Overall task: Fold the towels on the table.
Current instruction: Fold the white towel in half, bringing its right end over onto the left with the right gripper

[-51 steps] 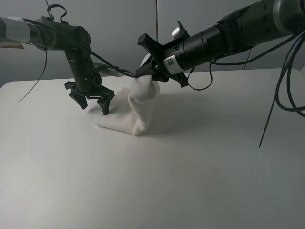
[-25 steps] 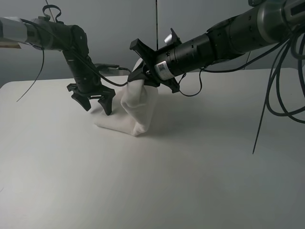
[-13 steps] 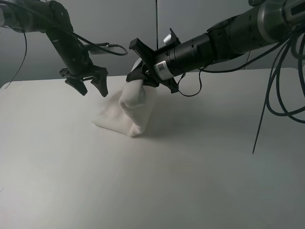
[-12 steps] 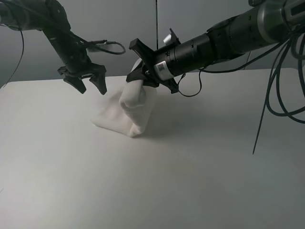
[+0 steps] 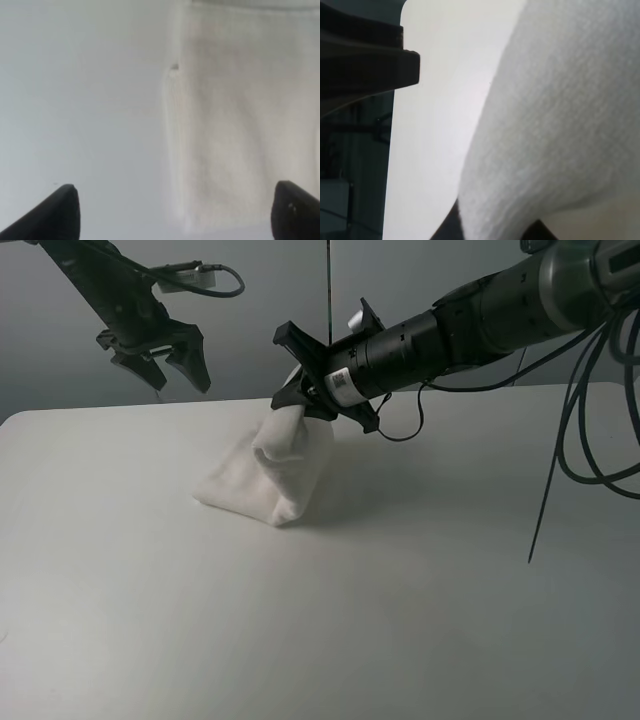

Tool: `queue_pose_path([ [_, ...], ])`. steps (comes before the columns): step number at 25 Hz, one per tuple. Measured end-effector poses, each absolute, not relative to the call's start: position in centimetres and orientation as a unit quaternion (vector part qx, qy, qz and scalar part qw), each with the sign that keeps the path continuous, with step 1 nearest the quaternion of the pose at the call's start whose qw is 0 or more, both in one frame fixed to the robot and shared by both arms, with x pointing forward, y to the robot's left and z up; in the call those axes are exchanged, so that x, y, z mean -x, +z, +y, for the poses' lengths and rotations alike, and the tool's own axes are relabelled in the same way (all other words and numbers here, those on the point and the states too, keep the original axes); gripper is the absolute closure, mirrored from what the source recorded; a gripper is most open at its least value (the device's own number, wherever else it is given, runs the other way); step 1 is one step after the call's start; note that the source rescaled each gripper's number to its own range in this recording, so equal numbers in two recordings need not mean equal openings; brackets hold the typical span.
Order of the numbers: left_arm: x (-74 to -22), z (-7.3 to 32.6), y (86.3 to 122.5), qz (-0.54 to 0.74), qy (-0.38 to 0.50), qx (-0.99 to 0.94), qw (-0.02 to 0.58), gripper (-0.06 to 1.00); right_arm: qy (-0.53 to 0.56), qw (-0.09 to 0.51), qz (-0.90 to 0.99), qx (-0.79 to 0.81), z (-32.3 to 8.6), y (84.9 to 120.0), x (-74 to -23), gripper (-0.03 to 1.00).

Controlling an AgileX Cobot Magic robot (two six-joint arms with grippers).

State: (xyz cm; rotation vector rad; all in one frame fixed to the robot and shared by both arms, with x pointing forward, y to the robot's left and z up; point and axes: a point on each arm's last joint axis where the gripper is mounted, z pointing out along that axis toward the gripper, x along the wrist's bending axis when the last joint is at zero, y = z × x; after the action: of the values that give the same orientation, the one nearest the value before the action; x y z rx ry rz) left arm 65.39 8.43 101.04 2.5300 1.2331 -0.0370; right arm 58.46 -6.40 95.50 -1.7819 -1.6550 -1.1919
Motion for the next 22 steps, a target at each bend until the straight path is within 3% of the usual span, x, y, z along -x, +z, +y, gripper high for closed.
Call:
queue_pose_path([
  [22,-63.8,10.3,107.8,0.409,0.066,-0.889,0.193,-0.04,-0.436,0.216,-0.601,0.634,-6.1,96.4,-58.9,0.95],
])
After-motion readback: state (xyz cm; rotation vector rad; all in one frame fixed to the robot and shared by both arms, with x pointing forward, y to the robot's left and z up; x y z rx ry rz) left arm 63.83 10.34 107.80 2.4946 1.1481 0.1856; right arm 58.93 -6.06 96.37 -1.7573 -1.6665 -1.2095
